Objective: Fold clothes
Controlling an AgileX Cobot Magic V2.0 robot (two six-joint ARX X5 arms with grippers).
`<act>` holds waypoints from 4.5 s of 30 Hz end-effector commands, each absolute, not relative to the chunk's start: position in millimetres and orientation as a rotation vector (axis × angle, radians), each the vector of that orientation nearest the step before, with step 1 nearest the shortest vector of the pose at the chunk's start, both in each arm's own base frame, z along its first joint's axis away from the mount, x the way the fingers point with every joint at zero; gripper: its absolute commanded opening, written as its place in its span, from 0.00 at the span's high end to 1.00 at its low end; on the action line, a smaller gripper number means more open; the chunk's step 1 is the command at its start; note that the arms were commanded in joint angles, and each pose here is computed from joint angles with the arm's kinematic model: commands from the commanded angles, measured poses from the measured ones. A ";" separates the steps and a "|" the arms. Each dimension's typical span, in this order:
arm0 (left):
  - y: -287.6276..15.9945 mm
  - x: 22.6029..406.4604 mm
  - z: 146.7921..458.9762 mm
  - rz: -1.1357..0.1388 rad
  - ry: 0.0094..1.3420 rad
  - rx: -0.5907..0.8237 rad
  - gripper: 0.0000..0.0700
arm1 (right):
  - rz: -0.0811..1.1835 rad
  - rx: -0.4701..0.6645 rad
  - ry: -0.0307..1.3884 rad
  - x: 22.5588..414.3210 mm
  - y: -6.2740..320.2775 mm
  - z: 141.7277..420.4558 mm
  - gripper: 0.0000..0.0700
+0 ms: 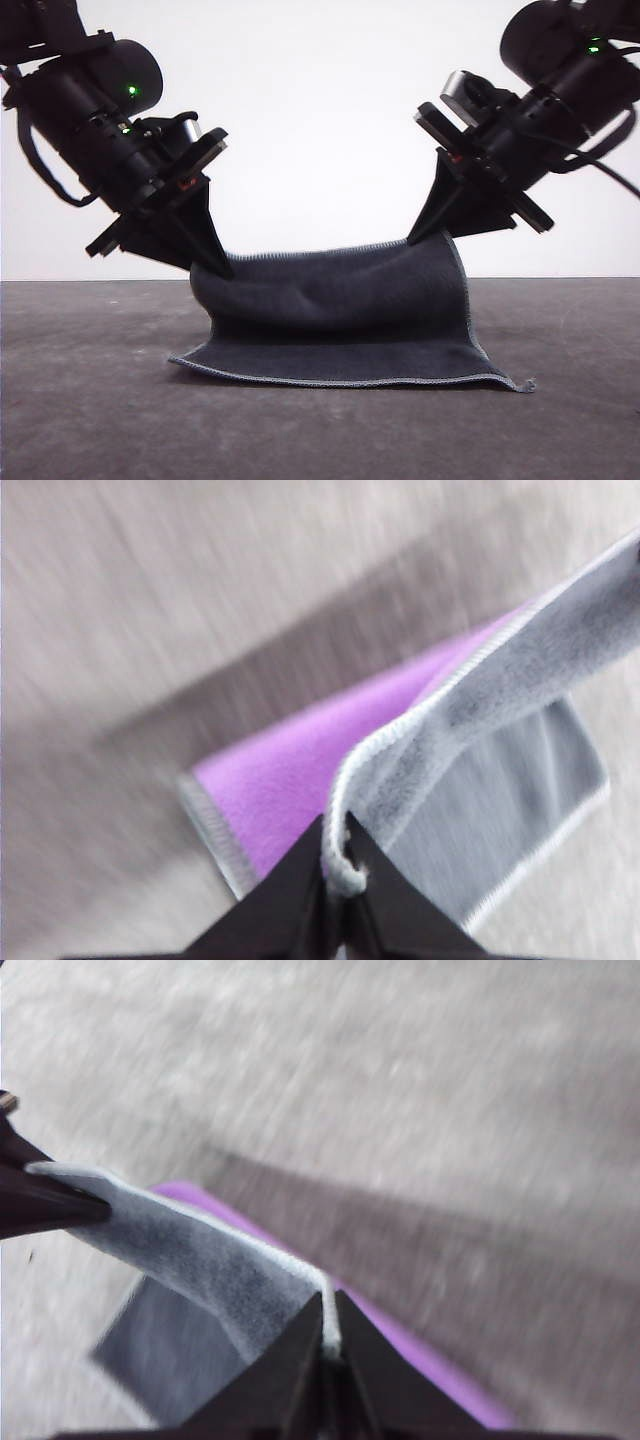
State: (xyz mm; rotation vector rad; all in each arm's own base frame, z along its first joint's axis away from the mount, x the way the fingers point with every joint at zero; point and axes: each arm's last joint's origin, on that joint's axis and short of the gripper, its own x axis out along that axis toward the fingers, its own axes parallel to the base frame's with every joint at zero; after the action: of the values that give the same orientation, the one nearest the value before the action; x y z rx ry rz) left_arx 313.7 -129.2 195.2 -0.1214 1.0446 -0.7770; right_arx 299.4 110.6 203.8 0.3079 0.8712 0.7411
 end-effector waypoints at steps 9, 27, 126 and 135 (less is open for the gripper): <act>-139.8 303.3 183.6 -0.777 1.107 -0.151 1.00 | 0.764 0.289 0.909 270.0 109.9 187.0 0.91; -124.0 248.3 244.8 -0.777 1.115 -0.132 0.44 | 0.760 0.302 0.860 211.1 96.4 247.2 0.73; -44.2 93.0 260.2 -0.528 0.624 -0.176 0.44 | 0.948 0.495 1.055 295.9 134.4 182.4 1.00; -44.2 93.0 260.2 -0.528 0.624 -0.175 0.44 | 1.041 0.484 1.006 290.4 201.5 198.7 1.00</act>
State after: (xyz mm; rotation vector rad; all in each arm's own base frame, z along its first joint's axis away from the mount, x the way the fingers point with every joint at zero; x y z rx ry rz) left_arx 92.2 -43.7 258.1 -0.1731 0.6346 -0.5274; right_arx 286.6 193.9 202.9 0.4523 0.9738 1.0605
